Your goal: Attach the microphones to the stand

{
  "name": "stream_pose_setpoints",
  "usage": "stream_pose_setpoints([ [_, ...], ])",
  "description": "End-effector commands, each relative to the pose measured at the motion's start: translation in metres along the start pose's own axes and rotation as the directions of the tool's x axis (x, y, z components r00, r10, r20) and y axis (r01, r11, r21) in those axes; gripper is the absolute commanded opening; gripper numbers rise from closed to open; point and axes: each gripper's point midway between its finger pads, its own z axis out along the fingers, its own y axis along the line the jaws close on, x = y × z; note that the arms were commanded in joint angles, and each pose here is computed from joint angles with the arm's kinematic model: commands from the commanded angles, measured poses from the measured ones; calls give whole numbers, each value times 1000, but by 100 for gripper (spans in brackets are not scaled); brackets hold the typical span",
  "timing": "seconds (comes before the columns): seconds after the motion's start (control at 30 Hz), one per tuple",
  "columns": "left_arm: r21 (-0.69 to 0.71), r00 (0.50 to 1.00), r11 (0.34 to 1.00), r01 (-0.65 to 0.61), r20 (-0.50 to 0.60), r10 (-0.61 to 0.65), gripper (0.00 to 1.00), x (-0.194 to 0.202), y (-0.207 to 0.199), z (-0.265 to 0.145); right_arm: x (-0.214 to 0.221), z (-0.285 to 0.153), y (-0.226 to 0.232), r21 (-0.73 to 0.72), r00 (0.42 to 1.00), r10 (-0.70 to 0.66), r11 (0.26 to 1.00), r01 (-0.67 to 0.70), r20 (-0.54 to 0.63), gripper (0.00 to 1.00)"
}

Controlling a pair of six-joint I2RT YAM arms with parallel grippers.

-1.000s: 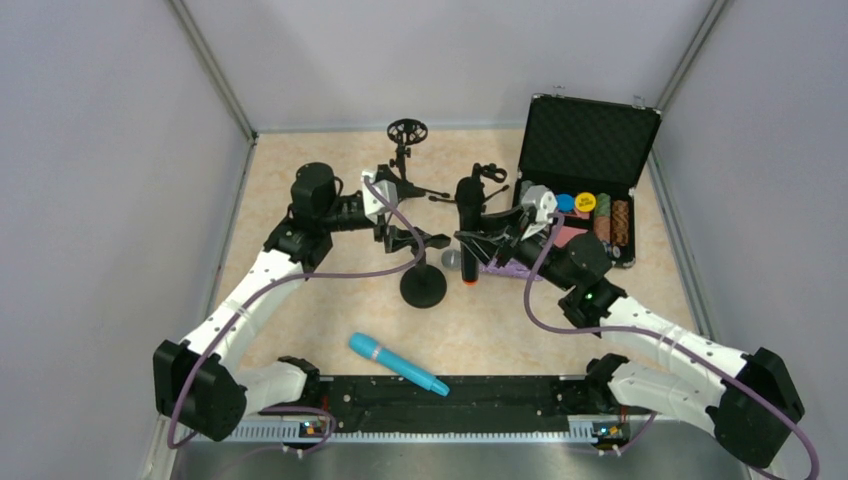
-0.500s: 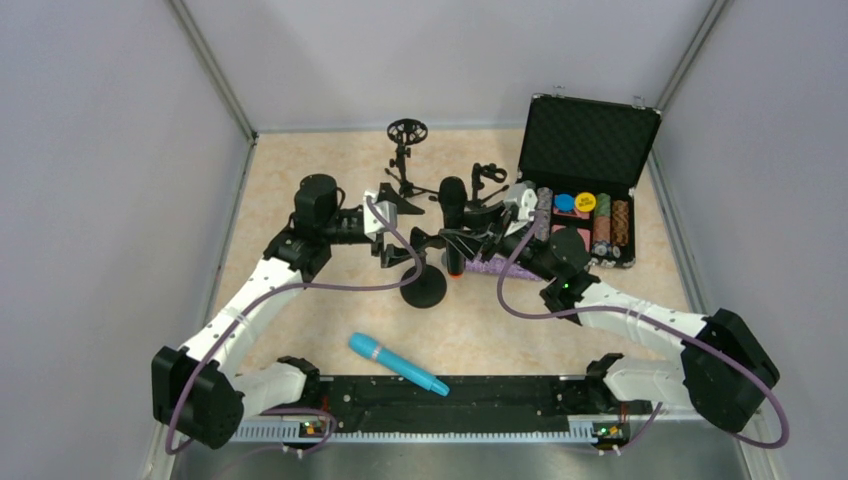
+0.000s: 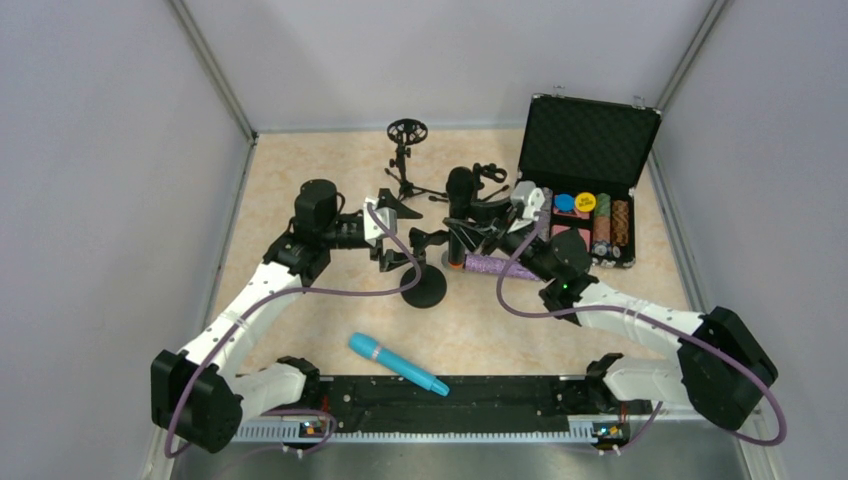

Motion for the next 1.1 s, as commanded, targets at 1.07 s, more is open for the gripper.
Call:
stream_pose_setpoints([
  [1.07, -86, 985, 983, 161, 77, -155, 88, -18, 11, 9, -60, -13, -34, 27, 958, -138, 990, 135, 253, 0],
])
